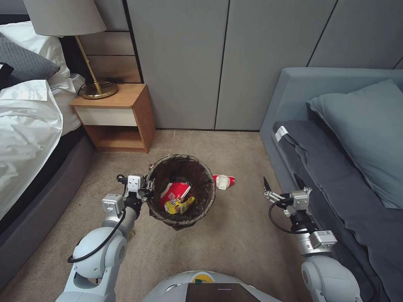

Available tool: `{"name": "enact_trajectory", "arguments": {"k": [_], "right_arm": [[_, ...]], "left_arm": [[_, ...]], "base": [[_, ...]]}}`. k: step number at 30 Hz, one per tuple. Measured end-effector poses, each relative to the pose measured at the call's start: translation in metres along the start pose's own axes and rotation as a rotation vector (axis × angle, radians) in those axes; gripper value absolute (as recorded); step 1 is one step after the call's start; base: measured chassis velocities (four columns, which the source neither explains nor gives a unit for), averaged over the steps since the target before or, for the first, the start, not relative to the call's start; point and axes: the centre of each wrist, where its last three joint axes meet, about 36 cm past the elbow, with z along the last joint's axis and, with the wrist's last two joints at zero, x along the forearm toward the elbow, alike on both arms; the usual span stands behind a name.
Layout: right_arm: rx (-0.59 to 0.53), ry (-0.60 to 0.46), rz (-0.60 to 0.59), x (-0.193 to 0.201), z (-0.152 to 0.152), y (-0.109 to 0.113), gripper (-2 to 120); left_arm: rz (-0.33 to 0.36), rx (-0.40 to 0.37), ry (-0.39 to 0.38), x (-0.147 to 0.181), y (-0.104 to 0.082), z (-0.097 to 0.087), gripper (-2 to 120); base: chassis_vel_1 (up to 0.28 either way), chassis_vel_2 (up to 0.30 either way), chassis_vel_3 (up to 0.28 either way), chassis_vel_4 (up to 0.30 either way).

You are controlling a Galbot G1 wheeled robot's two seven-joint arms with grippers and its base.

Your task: Pick up the trash bin, then pick up the garbage from the floor and place it into the trash bin.

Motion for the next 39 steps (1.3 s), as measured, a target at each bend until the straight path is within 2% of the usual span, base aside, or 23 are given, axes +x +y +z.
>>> {"name": "enact_trajectory", "arguments": {"k": [39], "right_arm": [[-0.022,0.023,0.004,0.0094,0.0083,0.0007,100]], "left_arm": [[-0.002,-0.007,-0.014,0.0003,-0.0011,0.0016,7]], "base": [[0.0,0.0,0.0,0.0]]}}
